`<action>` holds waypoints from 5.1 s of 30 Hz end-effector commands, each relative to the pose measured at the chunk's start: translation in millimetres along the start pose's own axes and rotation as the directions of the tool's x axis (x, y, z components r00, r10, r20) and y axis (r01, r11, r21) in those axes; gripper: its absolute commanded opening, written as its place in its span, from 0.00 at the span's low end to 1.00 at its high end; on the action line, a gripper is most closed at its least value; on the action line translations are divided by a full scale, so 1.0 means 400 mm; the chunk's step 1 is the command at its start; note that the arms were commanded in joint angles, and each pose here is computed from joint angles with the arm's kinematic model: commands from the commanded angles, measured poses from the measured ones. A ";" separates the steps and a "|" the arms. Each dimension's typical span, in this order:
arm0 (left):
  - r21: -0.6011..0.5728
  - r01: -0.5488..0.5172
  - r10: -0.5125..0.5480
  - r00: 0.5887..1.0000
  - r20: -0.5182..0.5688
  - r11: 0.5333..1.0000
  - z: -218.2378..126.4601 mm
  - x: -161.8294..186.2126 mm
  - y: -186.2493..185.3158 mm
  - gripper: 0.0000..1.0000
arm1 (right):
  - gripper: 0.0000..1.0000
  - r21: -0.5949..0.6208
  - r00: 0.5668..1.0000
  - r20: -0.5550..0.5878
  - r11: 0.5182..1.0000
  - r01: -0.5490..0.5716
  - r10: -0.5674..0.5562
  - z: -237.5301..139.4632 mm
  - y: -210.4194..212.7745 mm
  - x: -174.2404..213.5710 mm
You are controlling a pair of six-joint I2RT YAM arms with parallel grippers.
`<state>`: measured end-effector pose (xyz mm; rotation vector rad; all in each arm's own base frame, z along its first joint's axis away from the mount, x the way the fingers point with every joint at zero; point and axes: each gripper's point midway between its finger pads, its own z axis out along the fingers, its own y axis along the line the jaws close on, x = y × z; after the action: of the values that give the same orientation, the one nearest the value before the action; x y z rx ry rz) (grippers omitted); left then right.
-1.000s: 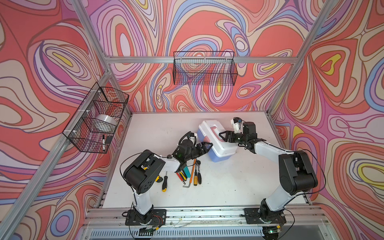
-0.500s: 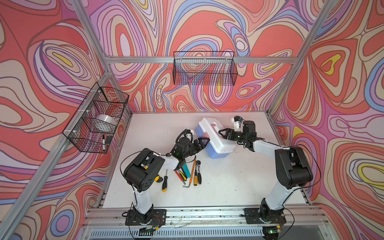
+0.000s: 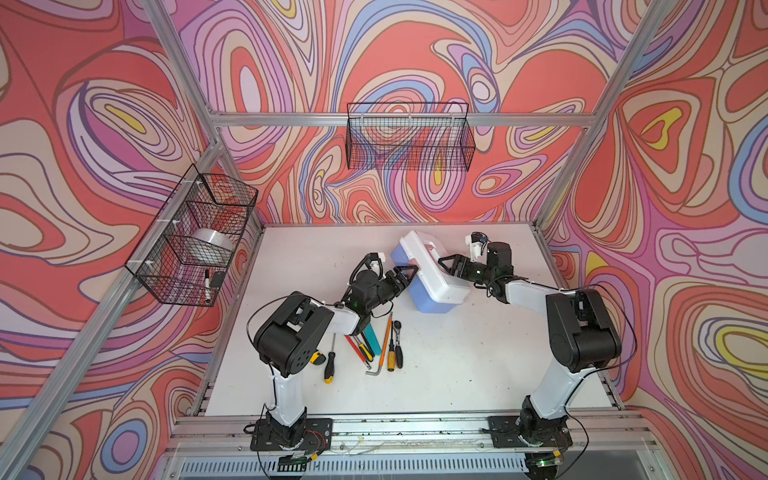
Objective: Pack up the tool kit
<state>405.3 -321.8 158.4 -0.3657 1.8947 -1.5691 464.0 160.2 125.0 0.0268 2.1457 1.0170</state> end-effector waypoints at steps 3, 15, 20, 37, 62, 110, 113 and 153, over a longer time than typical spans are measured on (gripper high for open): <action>0.083 0.072 -0.066 0.995 -0.068 0.994 0.035 0.040 -0.024 0.64 | 0.54 0.029 0.940 -0.303 0.988 -0.154 0.156 0.037 -0.051 0.271; 0.263 0.101 -0.087 0.994 -0.066 0.959 0.052 0.021 -0.135 0.56 | 0.46 0.061 0.934 -0.313 0.985 -0.160 0.171 0.038 -0.065 0.287; 0.289 0.097 -0.081 0.994 -0.068 0.952 0.050 0.022 -0.161 0.44 | 0.42 0.093 0.938 -0.311 0.987 -0.131 0.154 0.031 -0.073 0.285; 0.312 0.053 -0.050 0.999 -0.018 0.949 0.007 0.006 -0.205 0.36 | 0.39 0.117 0.945 -0.289 0.985 -0.124 0.153 0.019 -0.077 0.269; 0.316 0.031 -0.038 0.999 0.016 0.948 -0.027 -0.004 -0.225 0.40 | 0.37 0.147 0.950 -0.257 0.979 -0.142 0.177 -0.012 -0.117 0.251; -0.351 -0.351 0.294 0.933 -0.207 0.868 -0.160 0.010 -0.045 0.78 | 0.36 0.293 0.986 -0.168 0.954 0.066 -0.016 -0.126 -0.065 0.070; -0.362 -0.356 0.290 0.930 -0.226 0.861 -0.158 0.020 -0.030 0.78 | 0.36 0.274 0.985 -0.170 0.960 0.054 -0.007 -0.123 -0.059 0.080; -0.131 -0.352 0.315 0.918 -0.240 0.927 -0.088 0.064 -0.166 0.68 | 0.37 -0.217 0.963 -0.017 0.939 -0.268 0.271 -0.161 0.101 -0.004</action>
<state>348.3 -311.2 195.8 0.0360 2.1980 -1.1733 411.9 140.0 153.4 0.2805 2.1430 1.3030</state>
